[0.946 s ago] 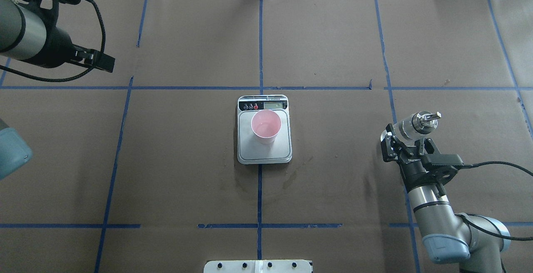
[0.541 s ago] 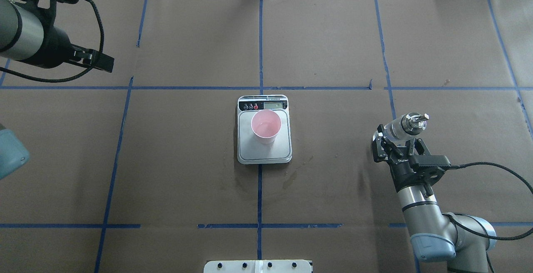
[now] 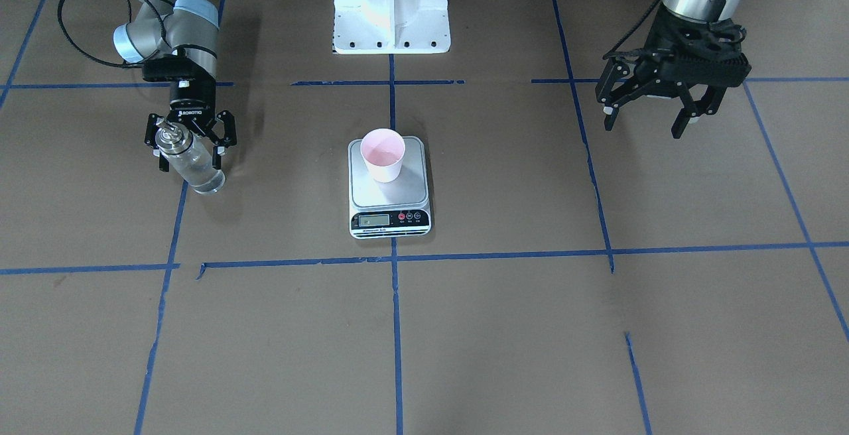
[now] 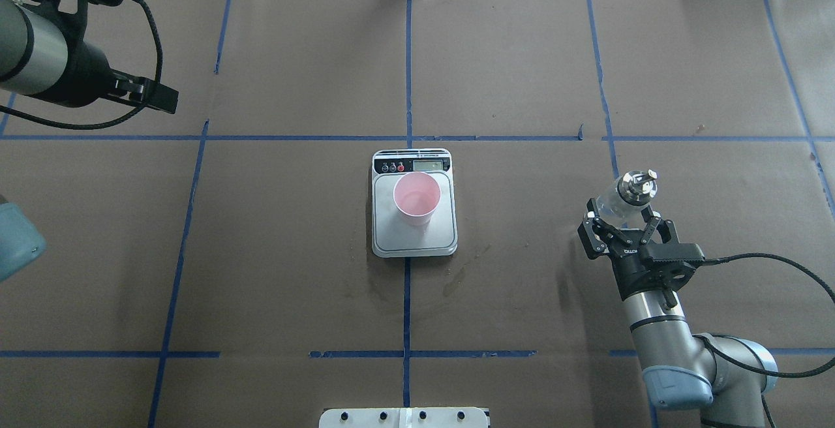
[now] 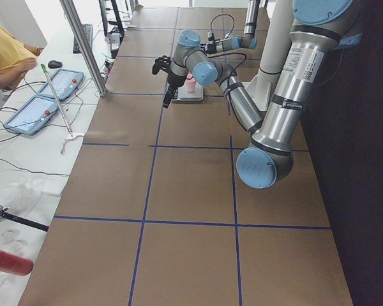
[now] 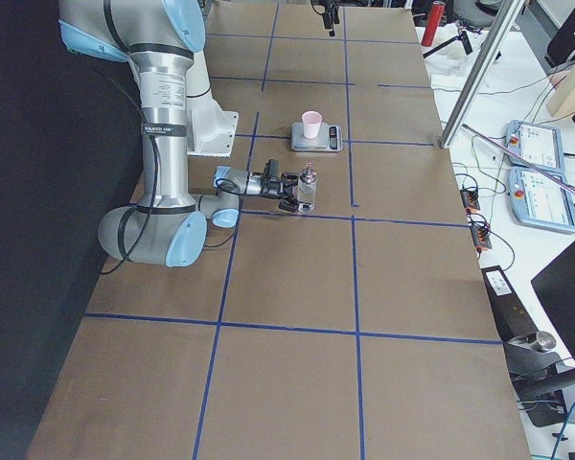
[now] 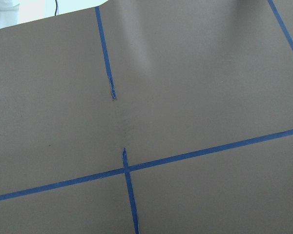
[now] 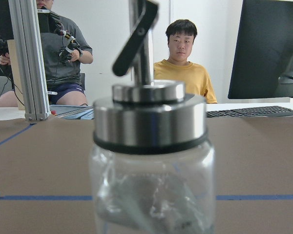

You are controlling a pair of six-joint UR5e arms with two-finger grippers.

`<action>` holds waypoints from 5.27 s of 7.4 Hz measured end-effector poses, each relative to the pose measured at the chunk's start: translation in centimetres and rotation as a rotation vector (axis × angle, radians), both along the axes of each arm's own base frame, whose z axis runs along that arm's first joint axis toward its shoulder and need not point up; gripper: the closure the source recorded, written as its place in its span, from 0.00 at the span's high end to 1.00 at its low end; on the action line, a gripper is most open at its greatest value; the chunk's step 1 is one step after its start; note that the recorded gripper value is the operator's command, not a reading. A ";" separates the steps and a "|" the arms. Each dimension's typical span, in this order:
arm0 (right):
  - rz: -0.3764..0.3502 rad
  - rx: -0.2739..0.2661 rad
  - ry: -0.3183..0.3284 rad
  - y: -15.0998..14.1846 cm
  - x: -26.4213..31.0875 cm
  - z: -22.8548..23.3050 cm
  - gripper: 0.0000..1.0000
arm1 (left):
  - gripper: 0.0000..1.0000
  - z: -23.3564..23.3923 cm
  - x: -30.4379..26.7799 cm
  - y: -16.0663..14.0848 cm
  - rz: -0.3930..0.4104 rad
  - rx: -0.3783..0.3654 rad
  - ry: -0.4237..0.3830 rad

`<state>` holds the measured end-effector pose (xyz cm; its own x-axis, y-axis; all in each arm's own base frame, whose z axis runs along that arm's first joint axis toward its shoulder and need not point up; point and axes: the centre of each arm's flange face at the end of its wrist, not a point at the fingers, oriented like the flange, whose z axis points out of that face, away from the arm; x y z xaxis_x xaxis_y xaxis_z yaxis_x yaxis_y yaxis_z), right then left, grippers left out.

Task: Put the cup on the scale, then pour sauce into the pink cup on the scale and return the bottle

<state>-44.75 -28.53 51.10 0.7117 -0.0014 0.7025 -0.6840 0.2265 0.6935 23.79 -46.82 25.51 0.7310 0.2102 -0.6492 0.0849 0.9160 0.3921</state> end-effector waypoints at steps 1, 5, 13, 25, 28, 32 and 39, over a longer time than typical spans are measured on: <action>-0.001 0.008 0.008 0.6 -0.3 0.1 1.00 | 1.00 0.0 0.0 0.0 -0.004 -0.004 0.002; -0.023 0.067 0.039 5.9 -1.3 1.2 1.00 | 1.00 -0.2 0.0 0.0 -0.014 -0.011 0.010; -0.283 -0.002 -0.038 6.4 20.0 14.6 1.00 | 1.00 1.4 -0.3 0.3 0.019 -0.006 -0.016; -0.876 -0.655 0.004 -20.9 46.8 9.7 1.00 | 1.00 28.9 -29.3 -8.2 0.173 -0.022 0.038; -0.958 -0.774 0.084 -19.7 49.8 9.6 1.00 | 1.00 36.4 -33.0 -7.6 0.155 -0.152 0.033; -0.959 -0.874 0.078 -15.1 50.3 11.1 1.00 | 1.00 38.2 -34.3 -1.4 0.108 -0.236 0.029; -0.947 -0.907 0.086 -14.4 49.7 11.4 1.00 | 1.00 37.1 -34.1 0.9 0.103 -0.209 0.023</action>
